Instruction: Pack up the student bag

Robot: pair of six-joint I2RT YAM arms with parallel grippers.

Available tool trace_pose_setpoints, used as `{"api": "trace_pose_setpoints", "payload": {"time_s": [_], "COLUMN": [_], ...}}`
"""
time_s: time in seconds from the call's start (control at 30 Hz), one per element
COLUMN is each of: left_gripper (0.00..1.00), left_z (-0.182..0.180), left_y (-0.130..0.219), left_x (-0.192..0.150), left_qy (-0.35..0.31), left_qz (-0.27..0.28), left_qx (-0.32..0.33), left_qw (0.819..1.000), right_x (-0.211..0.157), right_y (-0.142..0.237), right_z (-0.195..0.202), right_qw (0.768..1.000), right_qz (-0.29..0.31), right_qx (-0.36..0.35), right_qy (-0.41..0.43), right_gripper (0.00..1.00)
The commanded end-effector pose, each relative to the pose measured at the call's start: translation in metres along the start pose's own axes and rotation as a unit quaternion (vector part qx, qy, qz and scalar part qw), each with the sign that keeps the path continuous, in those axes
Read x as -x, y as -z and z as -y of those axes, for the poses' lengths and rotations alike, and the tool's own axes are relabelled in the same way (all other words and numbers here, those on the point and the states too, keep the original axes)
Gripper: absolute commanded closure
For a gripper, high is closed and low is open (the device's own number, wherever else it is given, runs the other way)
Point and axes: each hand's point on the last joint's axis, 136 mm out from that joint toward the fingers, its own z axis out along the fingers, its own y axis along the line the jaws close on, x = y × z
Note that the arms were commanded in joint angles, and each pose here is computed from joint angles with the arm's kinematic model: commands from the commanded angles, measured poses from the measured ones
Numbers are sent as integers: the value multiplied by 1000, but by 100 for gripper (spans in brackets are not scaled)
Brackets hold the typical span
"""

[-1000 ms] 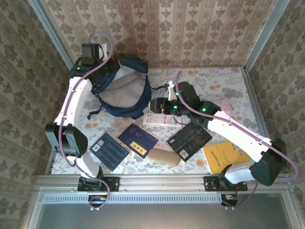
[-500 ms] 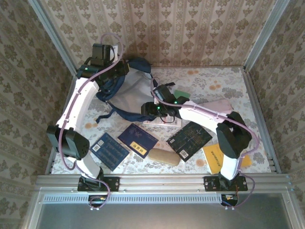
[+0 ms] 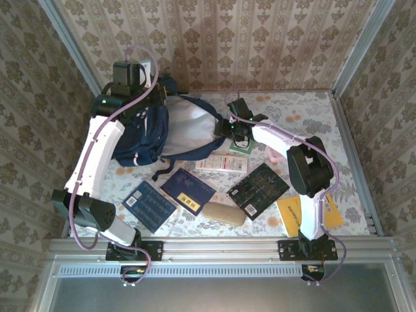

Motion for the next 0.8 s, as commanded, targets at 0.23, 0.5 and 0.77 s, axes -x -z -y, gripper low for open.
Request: {"api": "trace_pose_setpoints", "payload": {"time_s": [0.23,0.5,0.77], "left_gripper": [100,100,100], "left_z": [-38,-33,-35], "left_y": [-33,-38,-37], "left_x": [49,38,27], "left_qy": [49,63,64], "left_qz": [97,94,85], "left_qx": [-14,-45,-49], "left_qw": [994,993,993], "right_x": [20,-66,-208], "right_y": [82,136,155], "right_z": [-33,-9,-21], "right_qw": [995,985,856], "right_qz": [58,-41,-212], "right_qx": [20,-13,-55], "right_qy": [74,166,467], "right_gripper": [35,34,29]}}
